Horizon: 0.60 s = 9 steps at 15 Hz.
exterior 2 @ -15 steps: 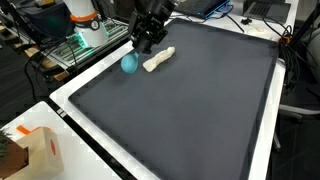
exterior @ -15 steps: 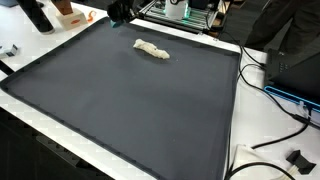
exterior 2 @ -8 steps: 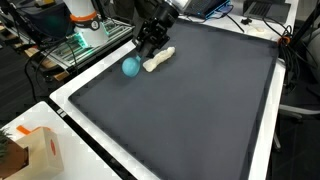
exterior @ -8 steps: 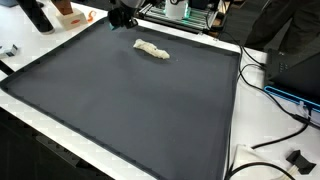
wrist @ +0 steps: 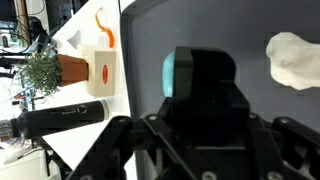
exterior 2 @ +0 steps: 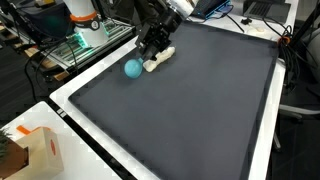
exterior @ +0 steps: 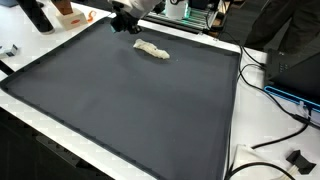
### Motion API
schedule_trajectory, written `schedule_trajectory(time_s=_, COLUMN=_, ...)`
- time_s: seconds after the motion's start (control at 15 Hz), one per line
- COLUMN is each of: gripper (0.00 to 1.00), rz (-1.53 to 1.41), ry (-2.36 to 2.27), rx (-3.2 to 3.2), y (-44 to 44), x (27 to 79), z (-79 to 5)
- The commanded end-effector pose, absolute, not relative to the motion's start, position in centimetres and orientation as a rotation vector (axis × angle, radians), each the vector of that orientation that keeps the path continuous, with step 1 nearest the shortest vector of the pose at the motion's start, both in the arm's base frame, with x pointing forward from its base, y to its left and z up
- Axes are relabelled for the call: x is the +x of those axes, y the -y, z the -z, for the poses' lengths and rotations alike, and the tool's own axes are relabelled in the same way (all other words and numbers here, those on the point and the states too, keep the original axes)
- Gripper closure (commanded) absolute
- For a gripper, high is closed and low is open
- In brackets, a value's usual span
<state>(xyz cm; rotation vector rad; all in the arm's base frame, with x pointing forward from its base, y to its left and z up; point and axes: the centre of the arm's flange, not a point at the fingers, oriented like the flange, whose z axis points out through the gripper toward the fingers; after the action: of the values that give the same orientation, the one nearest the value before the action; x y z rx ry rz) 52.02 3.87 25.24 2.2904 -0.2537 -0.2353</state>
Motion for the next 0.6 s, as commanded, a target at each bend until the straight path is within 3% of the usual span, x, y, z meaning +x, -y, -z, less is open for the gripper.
schedule_trajectory(time_s=0.0, gripper=0.75, rz=0.236, ry=0.215, rx=2.252, y=-4.8, x=52.0, z=-24.5)
schedule_trajectory(time_s=0.53, gripper=0.75, rz=0.205, ry=0.117, rx=2.254, y=-7.3, x=51.3, z=-24.2)
